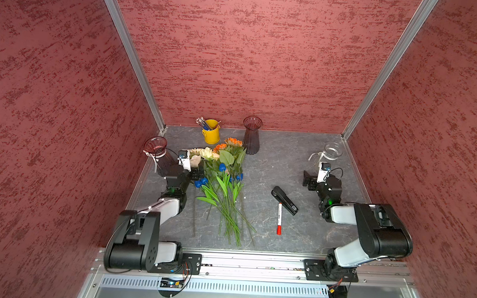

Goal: Arrange the flowers in different vases according to their variety
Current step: Pick up the flower at the center of the board.

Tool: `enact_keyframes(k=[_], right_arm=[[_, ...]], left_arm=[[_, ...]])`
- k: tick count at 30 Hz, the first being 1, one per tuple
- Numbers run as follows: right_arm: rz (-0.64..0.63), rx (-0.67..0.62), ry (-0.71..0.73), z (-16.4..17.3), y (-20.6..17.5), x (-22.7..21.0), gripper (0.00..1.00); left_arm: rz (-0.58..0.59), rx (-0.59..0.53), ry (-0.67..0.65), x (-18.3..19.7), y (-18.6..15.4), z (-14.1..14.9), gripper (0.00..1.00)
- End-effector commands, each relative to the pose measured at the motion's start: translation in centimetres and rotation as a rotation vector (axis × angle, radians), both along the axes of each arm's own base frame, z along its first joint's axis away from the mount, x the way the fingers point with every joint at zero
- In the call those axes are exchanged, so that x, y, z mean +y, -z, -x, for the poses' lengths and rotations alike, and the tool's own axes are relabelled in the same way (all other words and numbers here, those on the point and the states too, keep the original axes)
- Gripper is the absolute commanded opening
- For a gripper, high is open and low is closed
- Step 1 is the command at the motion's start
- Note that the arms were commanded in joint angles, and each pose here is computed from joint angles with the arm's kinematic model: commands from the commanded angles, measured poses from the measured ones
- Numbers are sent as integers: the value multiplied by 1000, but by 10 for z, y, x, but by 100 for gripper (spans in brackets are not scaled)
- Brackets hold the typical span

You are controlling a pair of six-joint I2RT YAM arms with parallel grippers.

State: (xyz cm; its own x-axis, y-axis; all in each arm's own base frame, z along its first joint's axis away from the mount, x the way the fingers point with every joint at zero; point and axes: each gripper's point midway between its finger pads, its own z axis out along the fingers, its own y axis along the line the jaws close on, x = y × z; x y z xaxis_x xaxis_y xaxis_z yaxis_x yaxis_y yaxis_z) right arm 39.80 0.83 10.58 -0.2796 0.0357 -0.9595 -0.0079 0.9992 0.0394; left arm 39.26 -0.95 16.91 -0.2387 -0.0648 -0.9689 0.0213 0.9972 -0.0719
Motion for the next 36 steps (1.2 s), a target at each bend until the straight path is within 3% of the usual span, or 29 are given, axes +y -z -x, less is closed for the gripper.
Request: enact_keyframes(k=[1,4,8,9,14,21,28,36], right_arm=[[7,-35,16,-7,-10,-5,99],[6,-42,22,-7,-12,-6,98],[-17,-34,251,6,-47,-42,99],[-16,-26,253,9,-55,-42,99],[-159,39,150,38,-106,-18,98],[-333,250,-9,63,-134,32,98],[-298,462,-192,65,-128,115,97],[-320,573,-245,64,-105,155,88]], left_arm=[[43,140,-58,3,0,11,100],[74,252,-98,-2,-2,23,100],[64,344,-126,-21,-9,39,100],[58,364,-118,-27,-12,43,100],[85,494,-41,-62,-19,64,100],[215,684,98,-106,-14,89,100],[289,781,215,-149,2,100,100],[291,857,262,-174,27,96,100]])
